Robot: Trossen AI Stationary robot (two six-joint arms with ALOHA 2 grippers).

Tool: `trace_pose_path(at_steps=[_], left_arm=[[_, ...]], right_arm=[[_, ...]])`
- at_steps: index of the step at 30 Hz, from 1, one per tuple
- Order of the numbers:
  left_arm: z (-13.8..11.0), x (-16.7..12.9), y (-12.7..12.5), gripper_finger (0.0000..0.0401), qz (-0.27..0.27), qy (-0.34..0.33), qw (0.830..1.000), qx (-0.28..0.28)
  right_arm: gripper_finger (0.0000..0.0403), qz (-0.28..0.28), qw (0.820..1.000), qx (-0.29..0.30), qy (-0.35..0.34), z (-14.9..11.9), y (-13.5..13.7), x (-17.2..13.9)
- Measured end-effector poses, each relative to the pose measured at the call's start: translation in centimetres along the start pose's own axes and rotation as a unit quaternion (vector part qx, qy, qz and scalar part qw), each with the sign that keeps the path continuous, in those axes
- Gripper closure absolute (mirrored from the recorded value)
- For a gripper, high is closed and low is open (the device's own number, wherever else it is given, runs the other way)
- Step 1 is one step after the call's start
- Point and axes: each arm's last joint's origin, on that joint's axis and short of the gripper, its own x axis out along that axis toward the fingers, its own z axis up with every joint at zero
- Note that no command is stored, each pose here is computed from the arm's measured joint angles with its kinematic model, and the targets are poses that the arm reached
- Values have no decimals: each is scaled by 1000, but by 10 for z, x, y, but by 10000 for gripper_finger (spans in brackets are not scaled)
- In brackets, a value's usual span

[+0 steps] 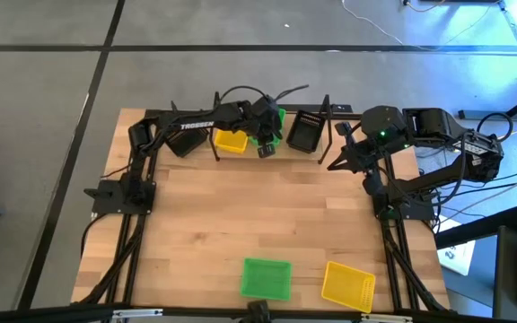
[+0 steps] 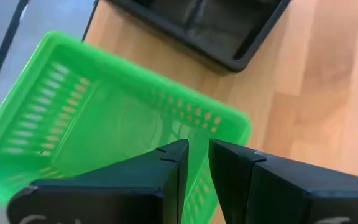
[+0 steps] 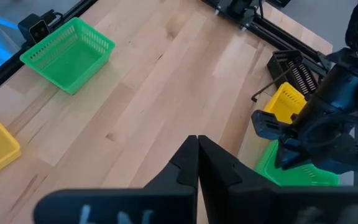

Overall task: Stack baskets on shelf by color
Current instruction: Stack the green bin on top of the green bin on the shelf

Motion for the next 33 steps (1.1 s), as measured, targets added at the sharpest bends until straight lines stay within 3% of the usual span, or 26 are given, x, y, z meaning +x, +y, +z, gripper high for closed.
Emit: trace_pose_path(at_steps=[9, 24, 33], left_arm=[[2, 0, -3, 346, -28, -14, 1000, 1], [3, 0, -1, 346, -17, -16, 1000, 3], [0, 3, 7, 346, -4, -11, 999, -34]], right_arm=[[396, -2, 1000, -1, -4, 1, 0, 0], [396, -4, 1000, -2, -6, 1, -1, 0], [396, -10, 1000, -5, -16, 3, -2, 0]])
